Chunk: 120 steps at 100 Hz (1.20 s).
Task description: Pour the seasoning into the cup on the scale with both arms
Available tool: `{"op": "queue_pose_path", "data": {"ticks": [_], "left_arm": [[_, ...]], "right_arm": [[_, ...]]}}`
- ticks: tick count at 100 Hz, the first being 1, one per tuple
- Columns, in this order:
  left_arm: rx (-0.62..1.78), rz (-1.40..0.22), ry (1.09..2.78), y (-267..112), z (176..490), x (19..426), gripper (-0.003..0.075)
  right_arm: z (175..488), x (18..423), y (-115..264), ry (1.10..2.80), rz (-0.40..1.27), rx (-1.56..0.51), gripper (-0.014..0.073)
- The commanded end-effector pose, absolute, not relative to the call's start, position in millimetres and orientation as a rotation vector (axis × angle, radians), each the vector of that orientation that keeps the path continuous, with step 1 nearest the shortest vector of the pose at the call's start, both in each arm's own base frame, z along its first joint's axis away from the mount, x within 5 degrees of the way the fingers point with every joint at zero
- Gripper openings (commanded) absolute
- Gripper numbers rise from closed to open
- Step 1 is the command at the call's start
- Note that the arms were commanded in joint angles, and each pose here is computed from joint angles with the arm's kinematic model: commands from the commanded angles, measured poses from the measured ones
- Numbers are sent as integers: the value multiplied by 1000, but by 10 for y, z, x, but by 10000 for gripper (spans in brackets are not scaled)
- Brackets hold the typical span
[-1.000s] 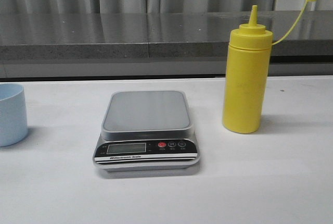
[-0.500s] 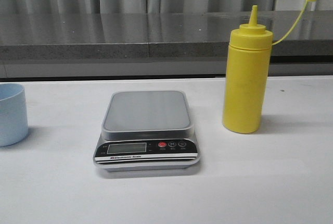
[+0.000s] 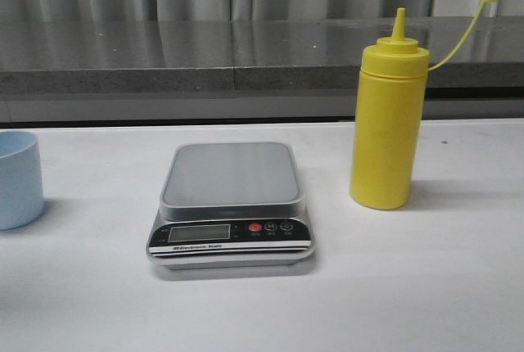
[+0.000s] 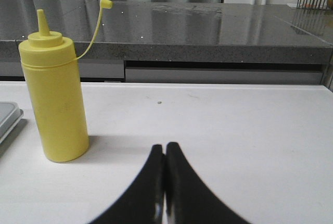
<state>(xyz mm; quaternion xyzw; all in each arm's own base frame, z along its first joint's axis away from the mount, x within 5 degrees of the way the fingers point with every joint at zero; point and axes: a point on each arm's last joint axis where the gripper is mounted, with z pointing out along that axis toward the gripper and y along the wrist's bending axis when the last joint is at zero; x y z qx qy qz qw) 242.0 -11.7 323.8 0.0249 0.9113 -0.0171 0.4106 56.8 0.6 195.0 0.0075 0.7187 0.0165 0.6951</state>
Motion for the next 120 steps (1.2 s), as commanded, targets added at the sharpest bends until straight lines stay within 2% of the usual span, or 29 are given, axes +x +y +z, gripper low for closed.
{"op": "queue_pose_path", "data": {"ticks": [1, 29, 38, 45, 50, 54, 62, 69, 75, 97, 120], "left_arm": [[40, -58, 2246, -121, 3351, 2617, -20], [41, -57, 2341, -130, 3132, 2859, -19], [41, -57, 2348, -131, 3117, 2866, 6], [47, -49, 2348, -127, 3117, 2866, 89], [47, -49, 2349, -127, 3116, 2865, 181], [47, -49, 2351, -127, 3115, 2864, 297], [47, -49, 2351, -127, 3115, 2864, 474], [47, -49, 2351, -127, 3115, 2864, 564], [47, -49, 2351, -127, 3115, 2864, 577], [49, -45, 2357, -126, 3078, 2896, 544], [51, -42, 2423, -130, 2849, 3044, 544]], "right_arm": [[2102, 541, 4, 1487, 25, 10, -69], [2102, 541, 4, 1487, 25, 10, -69], [2102, 541, 4, 1487, 25, 10, -69], [2102, 541, 4, 1487, 25, 10, -69], [2102, 541, 4, 1487, 25, 10, -69], [2102, 541, 4, 1487, 25, 10, -69], [2102, 541, 4, 1487, 25, 10, -69], [2102, 541, 4, 1487, 25, 10, -69], [2102, 541, 4, 1487, 25, 10, -69], [2102, 541, 4, 1487, 25, 10, -69], [2102, 541, 4, 1487, 25, 10, -69]]}}
